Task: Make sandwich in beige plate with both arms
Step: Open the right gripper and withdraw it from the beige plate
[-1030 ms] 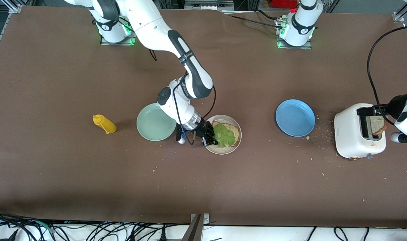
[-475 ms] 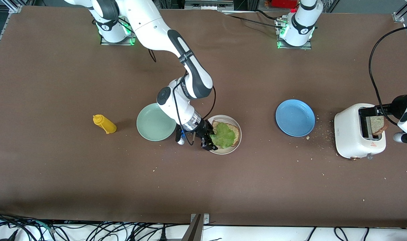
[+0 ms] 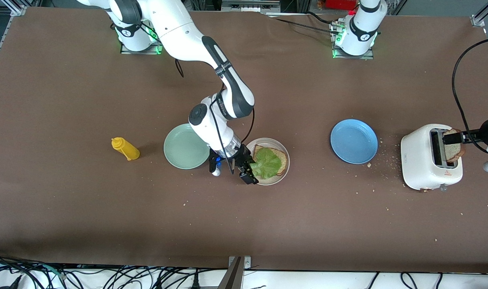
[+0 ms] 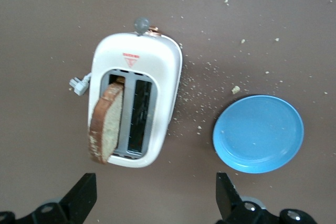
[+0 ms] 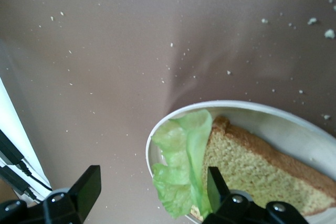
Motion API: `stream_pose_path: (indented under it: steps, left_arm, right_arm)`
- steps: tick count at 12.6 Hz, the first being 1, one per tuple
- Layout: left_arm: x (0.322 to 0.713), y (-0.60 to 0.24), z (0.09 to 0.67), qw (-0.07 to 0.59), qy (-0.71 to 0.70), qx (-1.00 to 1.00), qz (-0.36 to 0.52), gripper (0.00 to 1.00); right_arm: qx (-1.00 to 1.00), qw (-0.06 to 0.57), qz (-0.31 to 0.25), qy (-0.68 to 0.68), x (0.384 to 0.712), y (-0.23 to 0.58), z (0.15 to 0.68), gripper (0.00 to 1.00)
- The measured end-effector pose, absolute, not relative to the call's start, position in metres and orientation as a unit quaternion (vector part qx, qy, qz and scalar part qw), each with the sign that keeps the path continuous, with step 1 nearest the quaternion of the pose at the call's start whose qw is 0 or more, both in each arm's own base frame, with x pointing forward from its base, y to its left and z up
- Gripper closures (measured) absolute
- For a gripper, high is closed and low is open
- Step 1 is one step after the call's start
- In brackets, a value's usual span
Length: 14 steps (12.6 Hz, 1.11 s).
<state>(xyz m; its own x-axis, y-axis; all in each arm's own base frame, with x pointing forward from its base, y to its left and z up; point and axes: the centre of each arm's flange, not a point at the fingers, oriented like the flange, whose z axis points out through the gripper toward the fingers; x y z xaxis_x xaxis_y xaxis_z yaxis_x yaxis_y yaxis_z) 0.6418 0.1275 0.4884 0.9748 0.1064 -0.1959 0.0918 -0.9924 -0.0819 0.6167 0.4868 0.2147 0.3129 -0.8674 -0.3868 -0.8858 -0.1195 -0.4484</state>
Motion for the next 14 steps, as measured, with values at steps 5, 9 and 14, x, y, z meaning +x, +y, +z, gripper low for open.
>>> stream_pose_path:
  steps: [5,9,14]
  left_arm:
    - [0.626,0.183,0.449,0.033,-0.044,-0.996,0.064,0.00]
    - [0.614,0.212,0.398,0.037,-0.040,-0.998,0.039,0.00]
    - [0.597,0.230,0.361,0.018,-0.061,-0.998,0.030,0.00]
  right_arm:
    - [-0.796,0.243,0.028,0.553,0.633,0.468,0.230,0.10]
    - [-0.858,0.190,0.052,0.474,0.652,0.428,0.287,0.10]
    - [-0.932,0.126,0.074,0.332,0.667,0.347,0.354,0.10]
